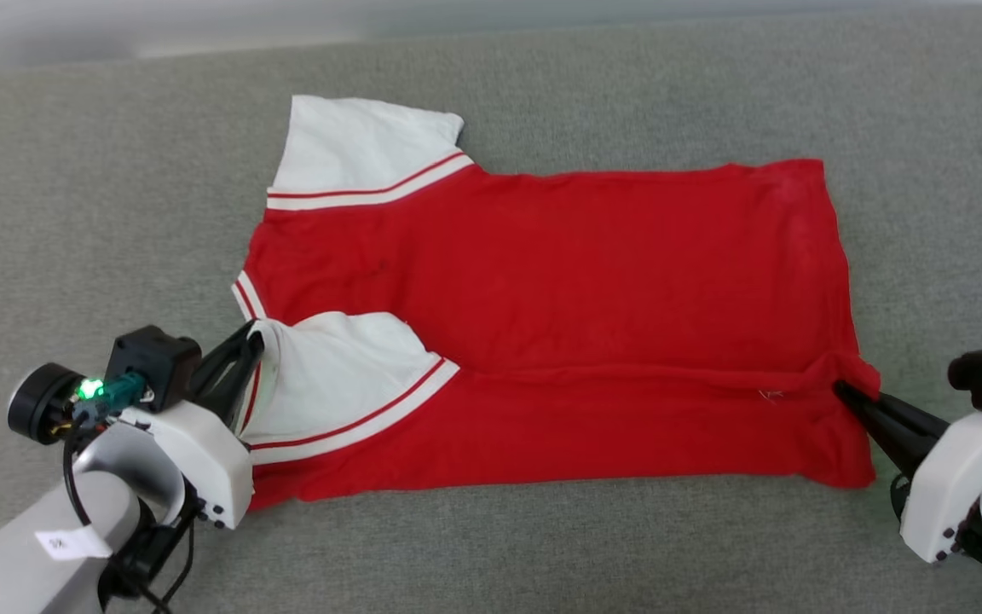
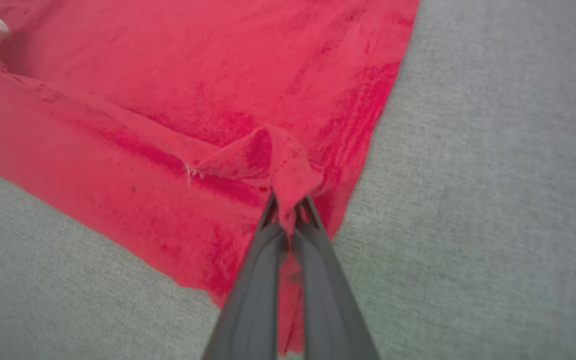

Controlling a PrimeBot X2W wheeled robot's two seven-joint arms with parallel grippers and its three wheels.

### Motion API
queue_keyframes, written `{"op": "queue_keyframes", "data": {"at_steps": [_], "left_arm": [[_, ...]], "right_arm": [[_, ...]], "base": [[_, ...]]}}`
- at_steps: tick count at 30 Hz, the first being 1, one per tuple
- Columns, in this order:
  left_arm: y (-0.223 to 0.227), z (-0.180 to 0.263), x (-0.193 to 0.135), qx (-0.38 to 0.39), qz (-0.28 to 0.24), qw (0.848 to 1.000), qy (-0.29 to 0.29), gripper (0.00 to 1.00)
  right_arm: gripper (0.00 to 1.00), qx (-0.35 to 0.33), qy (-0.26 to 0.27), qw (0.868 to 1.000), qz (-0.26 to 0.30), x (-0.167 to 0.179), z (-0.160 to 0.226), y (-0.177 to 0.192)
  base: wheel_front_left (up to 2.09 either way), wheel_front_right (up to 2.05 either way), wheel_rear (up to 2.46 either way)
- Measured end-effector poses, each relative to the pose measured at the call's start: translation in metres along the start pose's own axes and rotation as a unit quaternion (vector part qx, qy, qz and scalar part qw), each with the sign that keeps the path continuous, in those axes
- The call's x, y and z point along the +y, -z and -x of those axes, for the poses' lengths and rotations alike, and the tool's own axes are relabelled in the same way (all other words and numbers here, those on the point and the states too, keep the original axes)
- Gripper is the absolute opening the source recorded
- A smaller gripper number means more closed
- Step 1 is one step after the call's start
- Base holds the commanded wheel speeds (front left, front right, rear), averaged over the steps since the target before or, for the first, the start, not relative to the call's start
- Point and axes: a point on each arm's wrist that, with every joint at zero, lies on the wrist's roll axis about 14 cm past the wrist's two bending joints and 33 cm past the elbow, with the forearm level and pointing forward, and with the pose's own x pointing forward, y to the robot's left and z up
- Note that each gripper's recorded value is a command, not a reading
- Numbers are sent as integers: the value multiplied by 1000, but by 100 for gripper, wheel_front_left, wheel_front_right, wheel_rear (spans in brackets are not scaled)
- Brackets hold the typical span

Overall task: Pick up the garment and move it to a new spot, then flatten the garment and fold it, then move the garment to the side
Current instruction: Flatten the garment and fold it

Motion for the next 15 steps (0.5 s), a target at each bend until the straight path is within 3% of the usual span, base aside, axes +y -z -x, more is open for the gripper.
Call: {"op": "queue_keyframes", "data": {"at_steps": [8, 13, 14, 15], "left_arm": [[53, -22, -1, 73, 10, 997, 17, 0], [61, -26, -3, 77, 19, 997, 17, 0], [60, -26, -3, 74, 26, 997, 14, 20], [59, -25, -2, 71, 29, 997, 11, 100]], "right_arm": [[0, 57, 0, 998, -2, -5, -21, 28], [0, 60, -4, 998, 9, -2, -26, 27], [14, 56, -4, 998, 9, -1, -26, 25], [43, 52, -5, 999, 12, 0, -26, 23]], "base": [[0, 0, 0], [0, 0, 0], [0, 0, 0], [0, 0, 0]]}}
